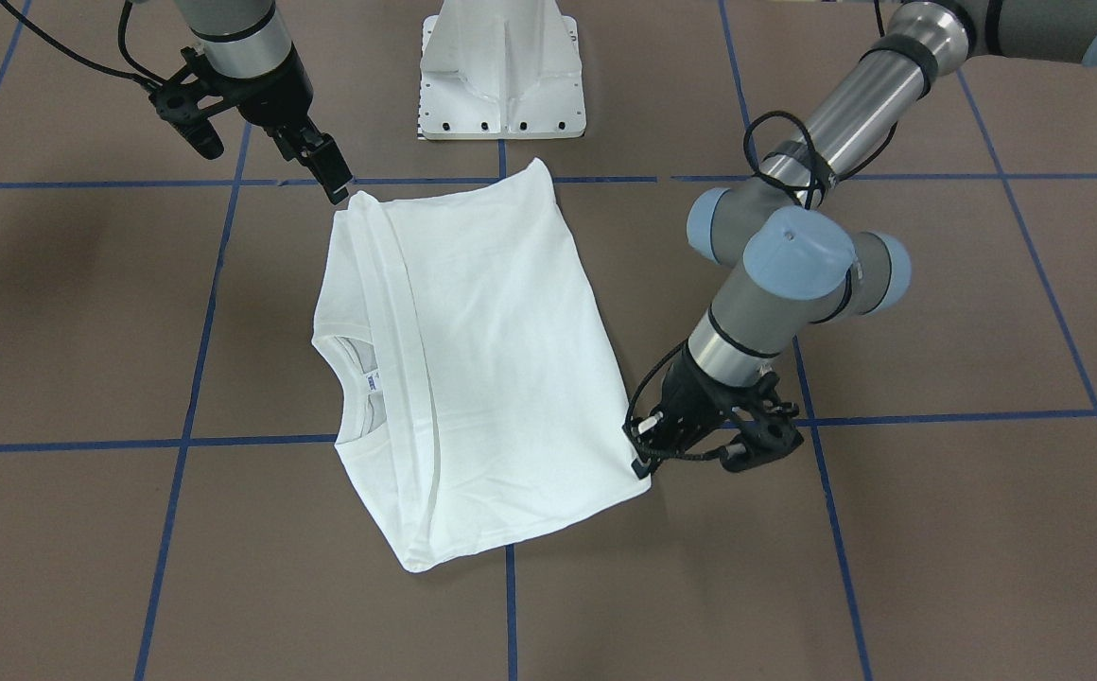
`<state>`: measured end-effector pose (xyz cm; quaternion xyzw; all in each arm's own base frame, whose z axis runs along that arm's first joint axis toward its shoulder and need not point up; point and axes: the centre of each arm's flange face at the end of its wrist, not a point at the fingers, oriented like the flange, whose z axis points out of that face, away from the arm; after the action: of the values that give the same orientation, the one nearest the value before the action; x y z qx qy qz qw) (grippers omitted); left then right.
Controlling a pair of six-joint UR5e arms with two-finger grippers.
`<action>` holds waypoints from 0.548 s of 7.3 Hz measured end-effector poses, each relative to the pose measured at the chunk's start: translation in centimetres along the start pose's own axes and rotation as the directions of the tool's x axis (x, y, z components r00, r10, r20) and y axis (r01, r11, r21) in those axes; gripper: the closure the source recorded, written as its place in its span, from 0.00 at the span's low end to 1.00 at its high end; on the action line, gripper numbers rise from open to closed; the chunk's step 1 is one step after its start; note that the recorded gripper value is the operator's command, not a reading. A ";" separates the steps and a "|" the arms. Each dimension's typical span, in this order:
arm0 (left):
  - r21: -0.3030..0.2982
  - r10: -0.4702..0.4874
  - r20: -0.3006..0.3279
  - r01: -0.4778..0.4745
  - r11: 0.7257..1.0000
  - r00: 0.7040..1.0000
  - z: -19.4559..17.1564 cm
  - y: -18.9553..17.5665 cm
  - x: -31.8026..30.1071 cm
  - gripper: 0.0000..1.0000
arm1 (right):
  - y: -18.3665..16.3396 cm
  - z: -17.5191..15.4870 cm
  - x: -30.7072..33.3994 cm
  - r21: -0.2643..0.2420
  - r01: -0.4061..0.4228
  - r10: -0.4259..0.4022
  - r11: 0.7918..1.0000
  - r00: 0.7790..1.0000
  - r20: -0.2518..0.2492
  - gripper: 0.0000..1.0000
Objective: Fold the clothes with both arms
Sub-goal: 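Push the shirt edges with both grippers to straighten it upright on the table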
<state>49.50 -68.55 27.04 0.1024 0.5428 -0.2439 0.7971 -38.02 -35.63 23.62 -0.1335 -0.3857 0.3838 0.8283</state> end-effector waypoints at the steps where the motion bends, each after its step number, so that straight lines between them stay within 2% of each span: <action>1: 0.014 0.000 -0.001 0.000 1.000 1.000 0.5 -0.6 0.8 0.71 | -0.1 0.3 -0.4 0.004 0.005 -0.005 1.000 1.000 0.019 0.00; 2: 0.024 0.001 -0.005 0.000 1.000 1.000 0.7 -1.0 1.4 0.54 | -0.1 0.6 -0.7 0.002 0.011 -0.012 1.000 0.999 0.040 0.00; 3: 0.029 0.003 -0.015 -0.003 1.000 1.000 0.7 -1.1 1.9 0.45 | -0.1 1.3 -1.1 -0.006 0.022 -0.022 1.000 0.998 0.064 0.00; 4: 0.030 0.009 -0.033 -0.008 1.000 0.999 0.2 -1.0 2.4 0.44 | 0.0 2.5 -1.4 -0.017 0.038 -0.037 0.999 0.996 0.079 0.00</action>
<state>49.84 -70.18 25.00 0.1205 0.5517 -0.2470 0.7875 -40.43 -36.88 24.52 -0.1185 -0.4239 0.3697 0.8183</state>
